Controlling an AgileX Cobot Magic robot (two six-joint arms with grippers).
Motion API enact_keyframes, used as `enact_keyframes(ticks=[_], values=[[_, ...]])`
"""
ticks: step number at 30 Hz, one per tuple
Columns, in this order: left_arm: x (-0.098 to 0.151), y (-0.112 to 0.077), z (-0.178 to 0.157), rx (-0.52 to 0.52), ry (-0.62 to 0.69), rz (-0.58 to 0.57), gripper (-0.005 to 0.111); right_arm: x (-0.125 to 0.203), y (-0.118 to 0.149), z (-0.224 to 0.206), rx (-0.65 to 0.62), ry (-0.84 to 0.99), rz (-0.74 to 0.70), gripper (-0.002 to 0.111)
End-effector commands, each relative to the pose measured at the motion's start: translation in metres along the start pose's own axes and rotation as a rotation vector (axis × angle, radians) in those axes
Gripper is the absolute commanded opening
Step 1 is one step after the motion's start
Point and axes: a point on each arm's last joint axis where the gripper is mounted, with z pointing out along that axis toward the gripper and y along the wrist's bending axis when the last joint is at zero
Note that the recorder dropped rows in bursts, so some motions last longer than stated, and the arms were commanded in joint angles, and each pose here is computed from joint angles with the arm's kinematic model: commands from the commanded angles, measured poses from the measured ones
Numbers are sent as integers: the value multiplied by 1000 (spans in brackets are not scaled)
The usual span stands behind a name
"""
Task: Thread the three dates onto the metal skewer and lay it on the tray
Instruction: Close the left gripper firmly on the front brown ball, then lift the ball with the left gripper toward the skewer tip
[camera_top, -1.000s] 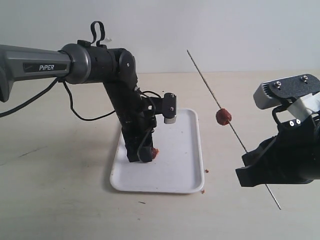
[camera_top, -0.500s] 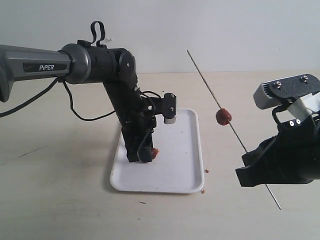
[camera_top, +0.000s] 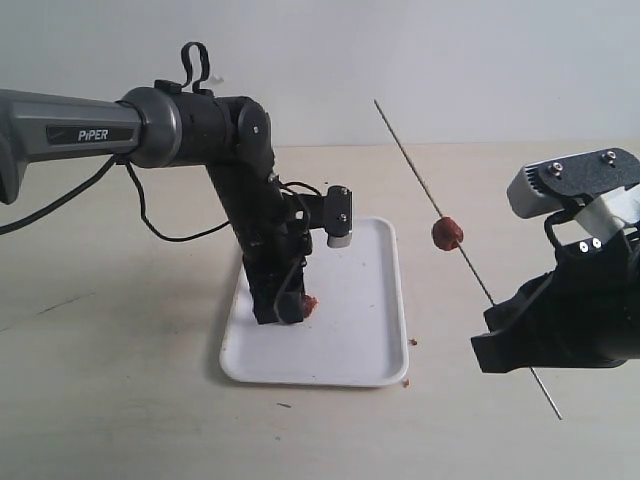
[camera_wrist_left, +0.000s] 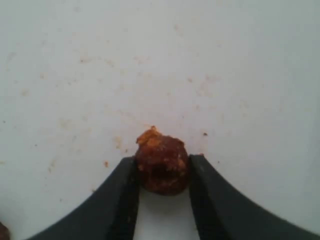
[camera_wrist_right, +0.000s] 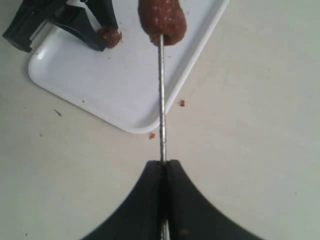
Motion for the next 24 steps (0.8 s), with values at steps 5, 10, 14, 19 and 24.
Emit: enact_keyframes(ticks=[5, 10, 14, 19, 24], values=[[-10, -2, -11, 37, -64, -153, 35, 2, -3, -1, 24, 16, 58, 0], [-15, -6, -31, 34, -88, -345, 35, 5, -9, -1, 96, 52, 83, 0], [-20, -10, -45, 68, -139, -459, 35, 11, -13, -1, 137, 91, 122, 0], [-12, -7, -61, 145, -219, -572, 35, 32, -15, 6, 144, 145, 138, 0], [5, 7, -78, 258, -400, -708, 35, 41, -11, 10, 93, 150, 197, 0]])
